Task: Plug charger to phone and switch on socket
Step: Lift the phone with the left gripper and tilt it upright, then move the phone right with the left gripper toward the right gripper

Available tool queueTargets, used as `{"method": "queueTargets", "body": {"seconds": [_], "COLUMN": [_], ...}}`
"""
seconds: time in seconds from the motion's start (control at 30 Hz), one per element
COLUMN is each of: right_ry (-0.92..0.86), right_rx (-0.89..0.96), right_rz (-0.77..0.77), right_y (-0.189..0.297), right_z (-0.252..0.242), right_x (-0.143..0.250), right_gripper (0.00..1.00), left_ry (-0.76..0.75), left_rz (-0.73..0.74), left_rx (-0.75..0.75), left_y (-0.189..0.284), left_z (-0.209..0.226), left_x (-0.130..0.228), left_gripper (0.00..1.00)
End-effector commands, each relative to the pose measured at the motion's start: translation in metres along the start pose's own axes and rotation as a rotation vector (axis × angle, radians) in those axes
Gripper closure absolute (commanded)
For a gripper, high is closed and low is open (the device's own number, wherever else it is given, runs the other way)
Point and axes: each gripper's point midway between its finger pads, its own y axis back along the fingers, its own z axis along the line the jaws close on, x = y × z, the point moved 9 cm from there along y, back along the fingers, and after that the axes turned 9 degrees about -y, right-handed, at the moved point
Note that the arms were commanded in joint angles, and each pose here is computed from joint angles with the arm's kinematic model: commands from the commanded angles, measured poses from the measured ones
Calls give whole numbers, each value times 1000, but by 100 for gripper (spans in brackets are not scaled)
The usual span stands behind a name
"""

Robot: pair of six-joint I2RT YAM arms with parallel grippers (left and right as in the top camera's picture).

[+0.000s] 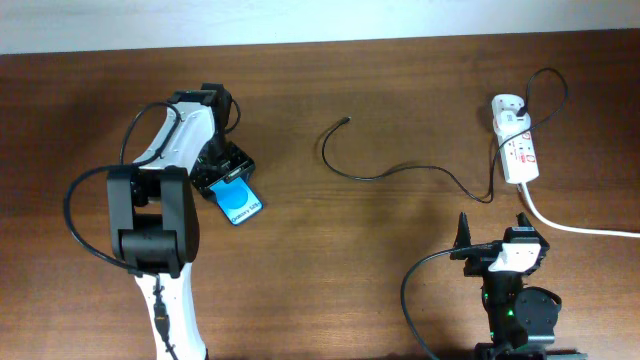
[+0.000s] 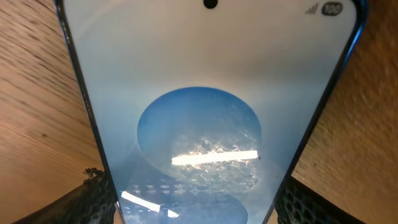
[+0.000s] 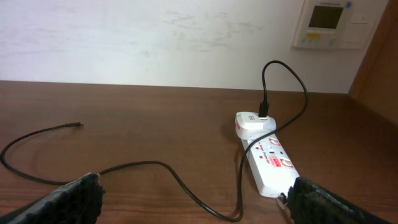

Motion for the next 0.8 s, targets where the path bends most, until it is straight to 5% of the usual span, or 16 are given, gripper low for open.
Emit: {"method": "queueTargets", "body": {"seconds": [0.0, 0.77], "right_ry": [-1, -1], "right_rx": [-1, -1], "right_rz": [6, 6], "right_y": [0, 0], "right_z": [0, -1], "right_x": [3, 3], "right_gripper": [2, 2], "left_ry": [-66, -305], "left_rz": [51, 193], "left_rx": [92, 439], "left_y": [2, 11], "left_z": [-7, -31], "left_x": [1, 17], "left_gripper": [28, 32]}}
